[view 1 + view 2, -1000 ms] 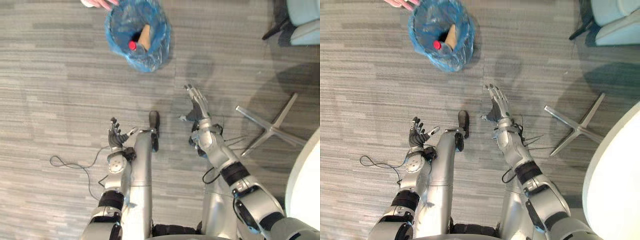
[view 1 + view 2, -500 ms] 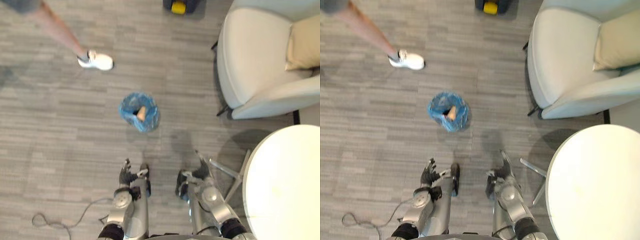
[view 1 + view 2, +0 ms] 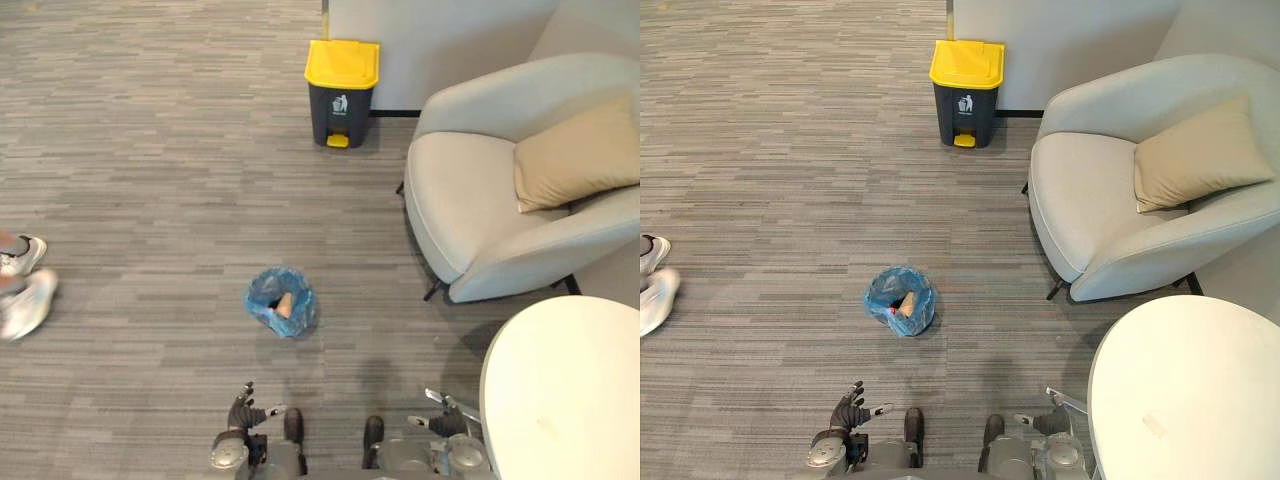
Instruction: Gather rubbish on tea table into small bin, then transfer packed bag to large trash can.
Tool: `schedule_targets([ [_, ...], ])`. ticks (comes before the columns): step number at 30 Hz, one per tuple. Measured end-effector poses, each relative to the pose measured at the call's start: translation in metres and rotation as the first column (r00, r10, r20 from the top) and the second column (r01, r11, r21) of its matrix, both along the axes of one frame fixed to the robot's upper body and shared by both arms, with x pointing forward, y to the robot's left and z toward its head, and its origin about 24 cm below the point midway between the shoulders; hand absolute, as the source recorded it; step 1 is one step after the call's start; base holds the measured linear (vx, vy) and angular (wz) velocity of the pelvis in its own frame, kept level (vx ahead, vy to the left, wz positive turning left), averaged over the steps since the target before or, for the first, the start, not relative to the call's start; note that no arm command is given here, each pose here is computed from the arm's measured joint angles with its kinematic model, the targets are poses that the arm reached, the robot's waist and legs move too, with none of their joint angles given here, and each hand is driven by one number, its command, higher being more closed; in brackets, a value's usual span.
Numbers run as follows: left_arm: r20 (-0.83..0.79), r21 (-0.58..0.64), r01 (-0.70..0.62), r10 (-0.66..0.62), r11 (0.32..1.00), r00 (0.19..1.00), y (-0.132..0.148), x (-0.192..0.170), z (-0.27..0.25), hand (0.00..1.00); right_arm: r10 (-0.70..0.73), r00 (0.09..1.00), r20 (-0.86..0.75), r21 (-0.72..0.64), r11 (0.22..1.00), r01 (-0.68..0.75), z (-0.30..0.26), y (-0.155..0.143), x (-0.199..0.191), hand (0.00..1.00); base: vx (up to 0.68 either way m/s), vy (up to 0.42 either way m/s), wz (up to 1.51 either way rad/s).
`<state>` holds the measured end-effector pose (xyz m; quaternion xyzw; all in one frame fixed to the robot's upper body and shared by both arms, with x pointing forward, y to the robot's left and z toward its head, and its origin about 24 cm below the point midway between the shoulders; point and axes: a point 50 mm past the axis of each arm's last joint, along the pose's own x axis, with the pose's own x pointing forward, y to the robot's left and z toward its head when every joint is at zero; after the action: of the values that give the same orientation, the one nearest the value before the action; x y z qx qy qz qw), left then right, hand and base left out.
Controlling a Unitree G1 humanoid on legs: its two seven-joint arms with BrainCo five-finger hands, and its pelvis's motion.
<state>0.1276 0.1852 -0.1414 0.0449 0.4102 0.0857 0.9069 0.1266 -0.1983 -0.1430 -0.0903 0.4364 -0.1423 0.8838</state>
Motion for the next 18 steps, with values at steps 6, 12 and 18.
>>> schedule_targets([
  [6,0.047,0.002,-0.043,0.043,0.999,0.998,0.007,0.008,0.006,0.00,-0.015,1.000,0.007,-0.004,1.000,0.015,0.001,-0.003,0.001,0.00,0.05,0.029,0.51],
  [12,0.072,-0.015,-0.067,0.068,0.998,0.995,0.007,0.007,0.009,0.00,-0.059,0.998,0.019,-0.024,0.998,0.059,0.004,-0.014,0.003,0.00,0.19,0.176,0.28],
  [18,0.095,-0.013,-0.084,0.085,0.996,0.992,0.013,0.010,0.013,0.00,-0.002,0.998,0.067,-0.003,1.000,0.002,0.009,0.005,0.018,0.00,0.41,0.231,-0.03],
])
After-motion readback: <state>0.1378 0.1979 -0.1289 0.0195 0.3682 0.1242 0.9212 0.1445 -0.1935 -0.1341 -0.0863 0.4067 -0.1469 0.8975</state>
